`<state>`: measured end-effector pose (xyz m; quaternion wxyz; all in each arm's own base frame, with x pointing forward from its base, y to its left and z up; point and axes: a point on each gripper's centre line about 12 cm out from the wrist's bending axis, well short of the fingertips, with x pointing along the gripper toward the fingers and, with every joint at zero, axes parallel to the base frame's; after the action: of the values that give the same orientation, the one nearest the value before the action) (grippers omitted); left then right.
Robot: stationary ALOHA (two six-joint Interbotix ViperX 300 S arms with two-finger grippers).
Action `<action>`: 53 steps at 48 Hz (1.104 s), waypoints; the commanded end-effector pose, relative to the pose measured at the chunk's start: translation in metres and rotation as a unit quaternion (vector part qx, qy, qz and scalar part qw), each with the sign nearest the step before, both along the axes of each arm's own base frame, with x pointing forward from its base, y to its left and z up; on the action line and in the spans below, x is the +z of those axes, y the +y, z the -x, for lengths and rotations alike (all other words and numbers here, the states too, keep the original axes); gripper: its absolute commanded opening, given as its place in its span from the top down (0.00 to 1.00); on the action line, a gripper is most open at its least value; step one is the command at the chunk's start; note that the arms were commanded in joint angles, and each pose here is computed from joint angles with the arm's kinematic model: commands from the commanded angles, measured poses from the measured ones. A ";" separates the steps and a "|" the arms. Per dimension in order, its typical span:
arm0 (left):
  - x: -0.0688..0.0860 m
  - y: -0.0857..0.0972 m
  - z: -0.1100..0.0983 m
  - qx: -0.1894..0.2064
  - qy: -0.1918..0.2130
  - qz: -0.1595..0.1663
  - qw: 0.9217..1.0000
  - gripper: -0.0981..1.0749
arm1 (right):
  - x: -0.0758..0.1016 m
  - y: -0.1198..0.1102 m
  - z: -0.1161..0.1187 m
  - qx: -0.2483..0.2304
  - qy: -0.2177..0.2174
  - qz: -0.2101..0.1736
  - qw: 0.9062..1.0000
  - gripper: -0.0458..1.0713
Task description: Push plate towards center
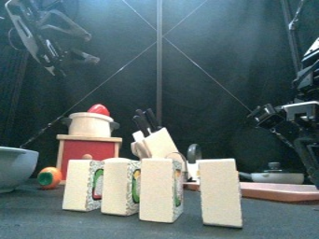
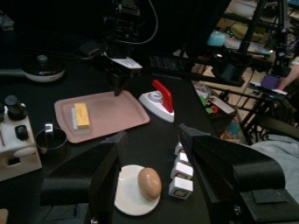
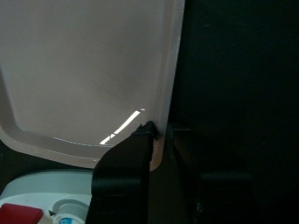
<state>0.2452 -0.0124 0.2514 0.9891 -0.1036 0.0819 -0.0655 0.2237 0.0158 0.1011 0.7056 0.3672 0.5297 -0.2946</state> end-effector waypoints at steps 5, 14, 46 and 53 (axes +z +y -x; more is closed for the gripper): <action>0.005 -0.001 -0.002 -0.002 -0.007 0.002 1.000 0.17 | 0.006 0.013 -0.028 0.024 -0.012 0.001 1.000 0.44; 0.005 -0.001 -0.002 -0.001 -0.007 0.003 1.000 0.17 | 0.005 0.015 -0.045 0.034 -0.011 0.007 0.999 0.44; 0.004 -0.001 -0.001 -0.002 -0.007 0.002 1.000 0.17 | 0.025 0.008 -0.051 0.055 -0.030 0.039 0.997 0.20; 0.003 -0.001 -0.001 -0.002 -0.005 0.002 1.000 0.17 | 0.032 0.008 -0.051 0.056 -0.044 0.039 0.997 0.15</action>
<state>0.2441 -0.0129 0.2496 0.9886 -0.1065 0.0837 -0.0655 0.2688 0.0231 0.1175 0.7418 0.3139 0.5266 -0.2718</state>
